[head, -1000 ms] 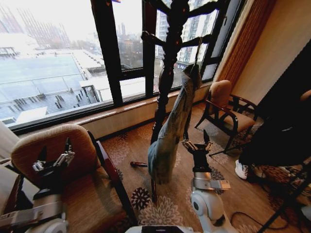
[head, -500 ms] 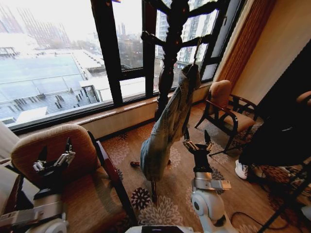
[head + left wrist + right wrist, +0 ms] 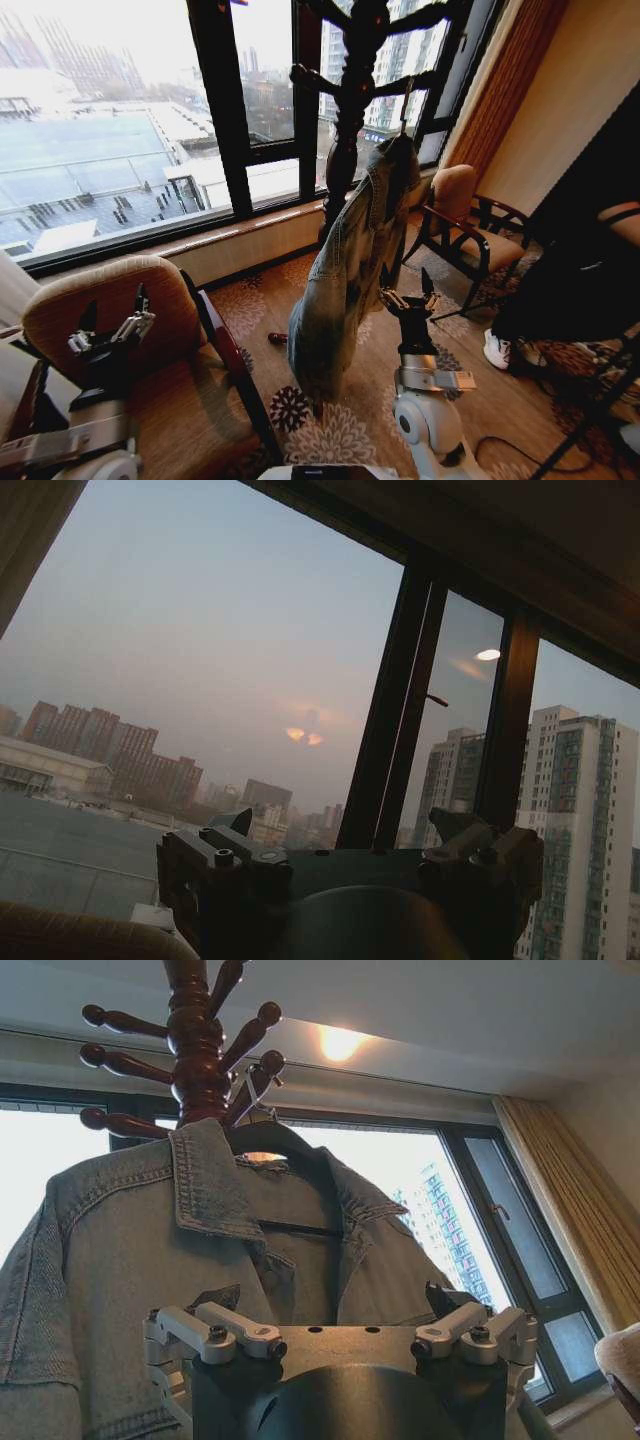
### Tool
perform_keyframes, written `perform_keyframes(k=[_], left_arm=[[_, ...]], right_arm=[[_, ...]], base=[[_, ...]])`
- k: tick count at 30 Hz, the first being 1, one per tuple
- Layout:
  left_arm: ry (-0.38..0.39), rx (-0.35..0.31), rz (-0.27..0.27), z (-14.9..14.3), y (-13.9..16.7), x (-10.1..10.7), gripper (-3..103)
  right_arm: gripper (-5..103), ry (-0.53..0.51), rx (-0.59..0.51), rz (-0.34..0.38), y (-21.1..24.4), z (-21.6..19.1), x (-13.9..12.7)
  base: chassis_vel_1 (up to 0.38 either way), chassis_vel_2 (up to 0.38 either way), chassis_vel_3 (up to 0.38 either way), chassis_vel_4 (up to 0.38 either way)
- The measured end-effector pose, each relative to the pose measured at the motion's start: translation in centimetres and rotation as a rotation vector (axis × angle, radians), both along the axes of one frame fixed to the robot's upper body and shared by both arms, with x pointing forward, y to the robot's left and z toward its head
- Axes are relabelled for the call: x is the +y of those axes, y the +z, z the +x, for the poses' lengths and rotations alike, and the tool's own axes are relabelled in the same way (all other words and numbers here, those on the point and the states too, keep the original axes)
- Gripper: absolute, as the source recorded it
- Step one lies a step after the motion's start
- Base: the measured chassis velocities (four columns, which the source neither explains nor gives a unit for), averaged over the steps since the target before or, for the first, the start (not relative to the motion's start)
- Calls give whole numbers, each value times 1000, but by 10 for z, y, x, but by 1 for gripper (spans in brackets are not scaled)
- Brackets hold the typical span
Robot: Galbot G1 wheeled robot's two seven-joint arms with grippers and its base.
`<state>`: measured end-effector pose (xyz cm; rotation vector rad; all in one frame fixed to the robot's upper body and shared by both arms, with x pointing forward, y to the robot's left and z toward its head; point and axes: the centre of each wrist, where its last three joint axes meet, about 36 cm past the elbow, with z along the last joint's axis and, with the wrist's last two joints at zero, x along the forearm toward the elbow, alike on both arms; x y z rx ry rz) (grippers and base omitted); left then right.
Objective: Pick up the clothes from the bed and hang them on the clothes hanger.
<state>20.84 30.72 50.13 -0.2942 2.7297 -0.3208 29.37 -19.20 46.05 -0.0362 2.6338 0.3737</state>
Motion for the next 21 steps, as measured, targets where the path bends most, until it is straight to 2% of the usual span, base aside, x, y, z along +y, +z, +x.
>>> perform_keyframes(k=[21], left_arm=[[0,0,0,0,0,0,100]], right_arm=[[100,0,0,0,0,0,0]], base=[[0,0,0,0]])
